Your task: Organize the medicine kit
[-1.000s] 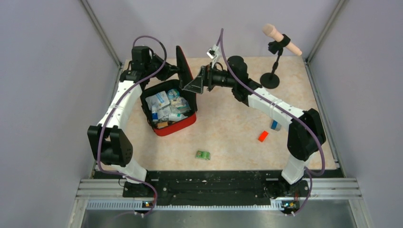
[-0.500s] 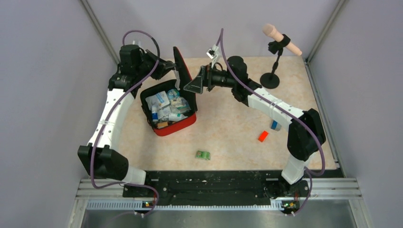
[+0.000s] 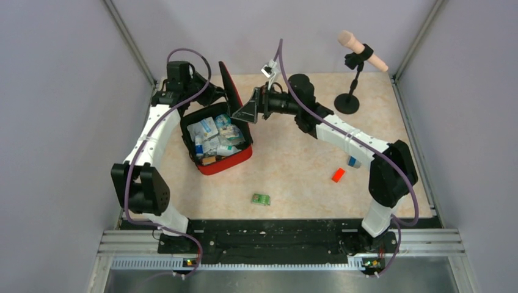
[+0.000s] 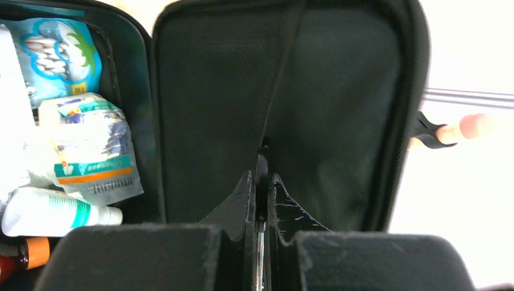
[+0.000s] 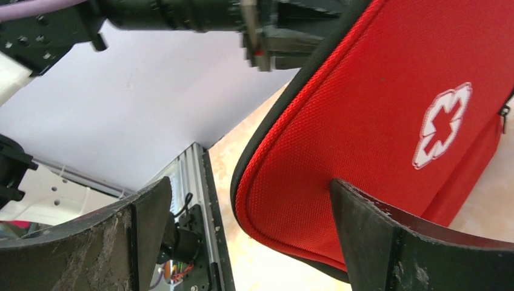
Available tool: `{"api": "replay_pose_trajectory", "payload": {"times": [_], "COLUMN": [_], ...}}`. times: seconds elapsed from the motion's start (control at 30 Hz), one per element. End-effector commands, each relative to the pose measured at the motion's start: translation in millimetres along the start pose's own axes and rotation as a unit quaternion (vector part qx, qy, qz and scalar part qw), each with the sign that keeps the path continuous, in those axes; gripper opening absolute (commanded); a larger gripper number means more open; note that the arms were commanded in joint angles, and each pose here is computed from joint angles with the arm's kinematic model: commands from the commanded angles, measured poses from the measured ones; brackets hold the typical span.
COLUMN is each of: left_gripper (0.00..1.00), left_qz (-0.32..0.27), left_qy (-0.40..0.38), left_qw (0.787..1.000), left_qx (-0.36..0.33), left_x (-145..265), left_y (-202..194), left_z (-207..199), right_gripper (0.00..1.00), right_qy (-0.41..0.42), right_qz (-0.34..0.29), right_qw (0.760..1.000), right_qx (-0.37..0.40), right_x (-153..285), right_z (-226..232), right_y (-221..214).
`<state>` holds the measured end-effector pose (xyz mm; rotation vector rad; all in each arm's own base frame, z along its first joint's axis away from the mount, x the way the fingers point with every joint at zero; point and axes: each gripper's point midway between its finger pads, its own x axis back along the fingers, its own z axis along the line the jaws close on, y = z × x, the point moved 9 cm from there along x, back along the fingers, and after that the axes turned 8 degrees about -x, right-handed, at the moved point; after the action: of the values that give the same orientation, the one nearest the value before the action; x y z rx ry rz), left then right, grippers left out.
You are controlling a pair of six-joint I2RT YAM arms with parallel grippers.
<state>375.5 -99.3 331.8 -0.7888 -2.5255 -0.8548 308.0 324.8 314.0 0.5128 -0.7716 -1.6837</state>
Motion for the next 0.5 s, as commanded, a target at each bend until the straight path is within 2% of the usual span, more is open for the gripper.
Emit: {"api": "replay_pose_trajectory", "payload": {"times": [0.0,0.2,0.27,0.33,0.47], "left_gripper": [0.0,0.0,0.08,0.12,0.3], "left_qz": [-0.033,-0.021,-0.018,-0.023,-0.033], "left_qy": [-0.01,-0.024,-0.039,-0.054,-0.078], "left_qw": [0.999,0.999,0.999,0.998,0.996], "left_qx": [-0.02,0.021,0.032,0.024,0.001], "left_x": [-7.7,-13.0,-12.5,-9.5,-4.5], "left_y": [17.3,17.2,17.2,19.3,23.1], "left_z": [-10.3,-13.6,-17.0,-22.9,-32.8], "right_gripper": [0.99,0.99,0.99,0.99,0.99], "right_qy": [0.021,0.008,0.007,0.008,0.006], "right_qz": [-0.001,0.017,0.019,0.019,0.02], "right_qw": [0.999,0.998,0.998,0.998,0.998], "right_qx": [0.047,0.062,0.061,0.061,0.061], "right_x": [-16.2,-29.1,-31.0,-31.3,-31.3], "right_z": [25.1,28.6,28.0,28.8,28.2], "right_y": [0.0,-13.3,-14.1,-13.8,-13.3]}}
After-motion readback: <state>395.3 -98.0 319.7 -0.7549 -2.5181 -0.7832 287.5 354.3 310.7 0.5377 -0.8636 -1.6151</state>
